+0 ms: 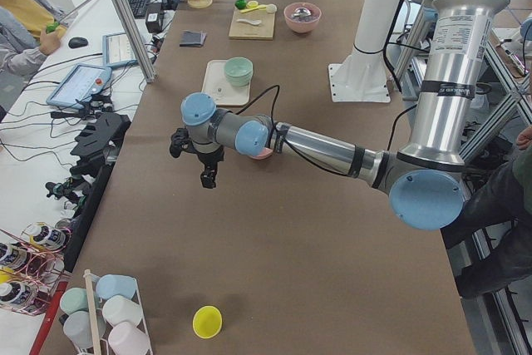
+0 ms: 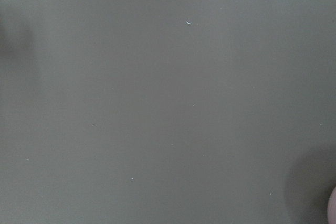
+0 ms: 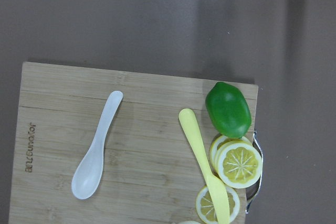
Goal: Stack pink bowl on green and place spoon
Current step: 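Reach left gripper to pink bowl rim while right gripper nears white spoon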
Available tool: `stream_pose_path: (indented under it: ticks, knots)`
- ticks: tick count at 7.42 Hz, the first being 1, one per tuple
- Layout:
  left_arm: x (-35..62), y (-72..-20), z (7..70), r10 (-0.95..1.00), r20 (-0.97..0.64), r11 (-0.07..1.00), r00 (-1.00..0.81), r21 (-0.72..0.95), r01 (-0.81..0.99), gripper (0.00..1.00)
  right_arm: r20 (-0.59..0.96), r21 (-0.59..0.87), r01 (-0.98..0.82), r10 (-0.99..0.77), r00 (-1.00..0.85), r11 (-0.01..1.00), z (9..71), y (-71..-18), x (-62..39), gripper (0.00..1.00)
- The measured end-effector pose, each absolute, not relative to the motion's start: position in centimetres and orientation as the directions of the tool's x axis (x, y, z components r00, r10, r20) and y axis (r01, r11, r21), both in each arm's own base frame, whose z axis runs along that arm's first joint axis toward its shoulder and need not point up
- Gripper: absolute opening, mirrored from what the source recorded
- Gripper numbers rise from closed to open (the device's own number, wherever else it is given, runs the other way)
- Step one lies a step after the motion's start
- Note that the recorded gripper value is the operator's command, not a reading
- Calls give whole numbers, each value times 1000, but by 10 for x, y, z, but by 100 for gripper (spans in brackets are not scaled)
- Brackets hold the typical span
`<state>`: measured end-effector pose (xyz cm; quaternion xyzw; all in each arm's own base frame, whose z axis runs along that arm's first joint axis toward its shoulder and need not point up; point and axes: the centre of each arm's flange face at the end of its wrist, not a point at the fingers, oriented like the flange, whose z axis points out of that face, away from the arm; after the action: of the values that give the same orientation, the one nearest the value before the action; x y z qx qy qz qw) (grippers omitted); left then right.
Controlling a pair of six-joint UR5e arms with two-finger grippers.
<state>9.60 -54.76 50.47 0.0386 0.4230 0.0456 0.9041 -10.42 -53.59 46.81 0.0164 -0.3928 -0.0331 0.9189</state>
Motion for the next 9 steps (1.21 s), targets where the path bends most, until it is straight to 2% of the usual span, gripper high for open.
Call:
stream_pose_path:
  ticks: [2,5,6,7,8,9]
  knots:
    - [190,-522,471,62,-779,997,624,74,-6,97,726,24,29,-38,687,999,462,-535,-130,99]
    - [273,-486,473,81,-755,997,651,59,-56,87,723,23,35,-41,690,999,454,-543,-152,99]
    - [290,-477,484,90,-746,995,660,44,-86,79,723,25,37,-44,690,999,452,-545,-155,99]
    - [306,-470,493,102,-741,993,664,33,-115,11,722,24,37,-43,690,999,452,-548,-156,99]
    - [317,-465,499,115,-741,990,662,32,-137,0,722,21,38,-41,691,999,453,-551,-158,99]
    - [323,-462,500,124,-745,988,655,34,-148,0,721,18,40,-41,691,999,454,-553,-160,99]
